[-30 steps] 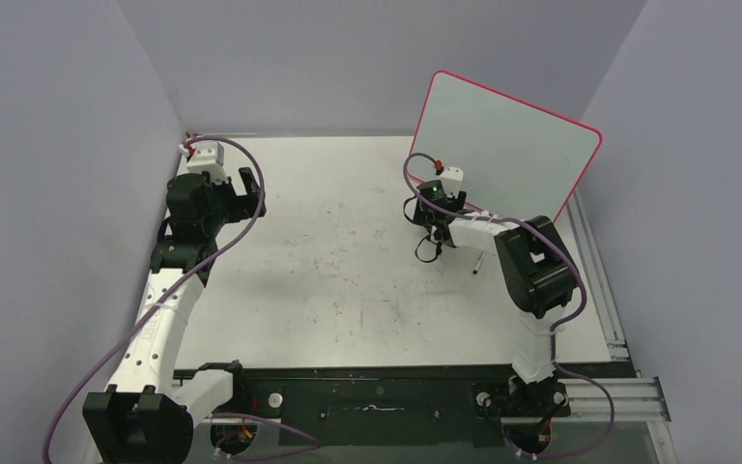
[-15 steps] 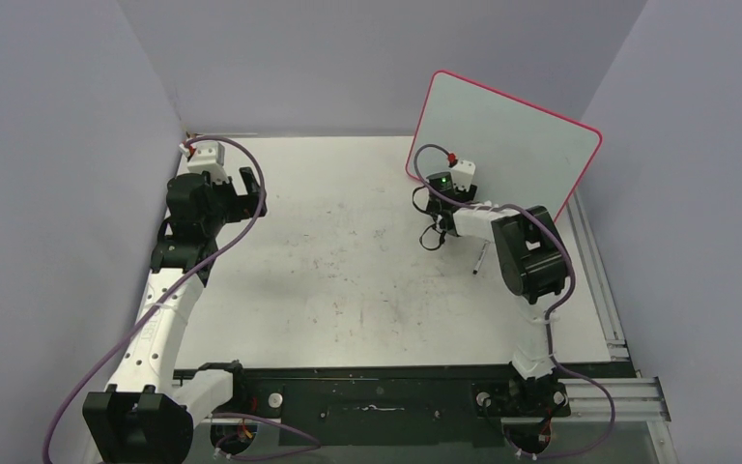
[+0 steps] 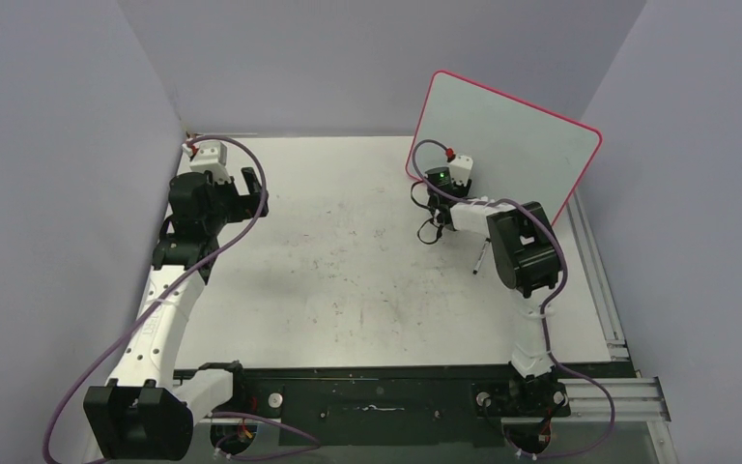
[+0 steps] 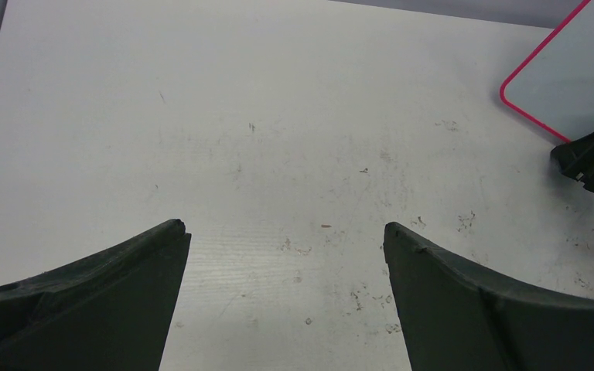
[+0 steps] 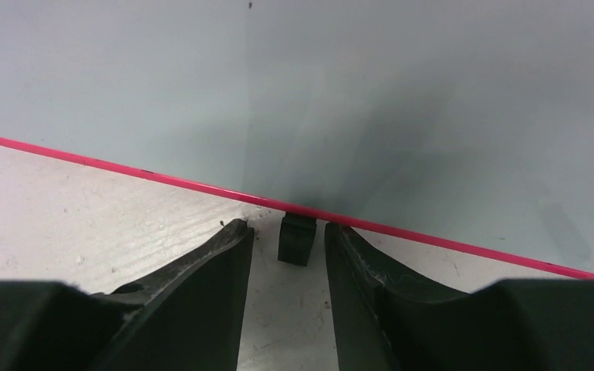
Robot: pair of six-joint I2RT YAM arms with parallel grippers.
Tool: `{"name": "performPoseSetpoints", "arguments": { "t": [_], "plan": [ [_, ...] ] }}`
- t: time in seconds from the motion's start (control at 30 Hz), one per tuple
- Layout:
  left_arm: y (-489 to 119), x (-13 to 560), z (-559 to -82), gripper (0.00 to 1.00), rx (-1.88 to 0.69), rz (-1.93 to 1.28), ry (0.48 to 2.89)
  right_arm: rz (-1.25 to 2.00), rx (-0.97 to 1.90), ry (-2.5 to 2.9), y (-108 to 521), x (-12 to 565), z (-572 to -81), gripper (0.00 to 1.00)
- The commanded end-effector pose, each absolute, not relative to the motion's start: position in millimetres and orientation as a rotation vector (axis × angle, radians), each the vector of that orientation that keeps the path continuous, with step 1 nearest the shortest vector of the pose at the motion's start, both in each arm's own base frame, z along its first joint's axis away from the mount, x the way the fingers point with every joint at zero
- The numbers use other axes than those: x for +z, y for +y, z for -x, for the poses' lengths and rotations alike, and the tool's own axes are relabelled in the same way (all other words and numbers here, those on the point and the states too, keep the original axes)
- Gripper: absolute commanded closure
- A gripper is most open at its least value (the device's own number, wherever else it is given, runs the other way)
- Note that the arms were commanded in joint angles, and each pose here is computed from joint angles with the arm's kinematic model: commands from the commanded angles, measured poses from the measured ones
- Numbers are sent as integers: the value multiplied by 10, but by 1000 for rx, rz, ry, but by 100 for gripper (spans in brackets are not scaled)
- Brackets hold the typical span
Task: Write a sentence on the whiteboard
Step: Move the whiteboard to the center of the board.
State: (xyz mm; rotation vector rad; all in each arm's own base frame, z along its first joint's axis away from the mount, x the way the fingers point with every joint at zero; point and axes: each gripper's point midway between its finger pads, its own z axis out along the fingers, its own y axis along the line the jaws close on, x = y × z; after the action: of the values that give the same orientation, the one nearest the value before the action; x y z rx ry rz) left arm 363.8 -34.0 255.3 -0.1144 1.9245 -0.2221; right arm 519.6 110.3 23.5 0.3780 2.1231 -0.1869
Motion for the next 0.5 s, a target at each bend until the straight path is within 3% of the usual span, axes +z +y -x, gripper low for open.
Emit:
{"name": "performPoseSetpoints", "arguments": {
  "t": [0.0, 0.23, 0.47],
  "plan": [
    [-391, 2669, -3698, 4, -247, 102, 1881, -404, -196, 2072, 1046, 320, -5357, 62],
    [-398, 2649, -3705, 4, -251, 102, 1886, -392, -180, 2080, 1072, 286, -5338, 94],
    [-403, 2646, -3710, 4, -254, 100, 1887, -287, -120, 2067, 1260, 371, -5270, 95]
  ]
}}
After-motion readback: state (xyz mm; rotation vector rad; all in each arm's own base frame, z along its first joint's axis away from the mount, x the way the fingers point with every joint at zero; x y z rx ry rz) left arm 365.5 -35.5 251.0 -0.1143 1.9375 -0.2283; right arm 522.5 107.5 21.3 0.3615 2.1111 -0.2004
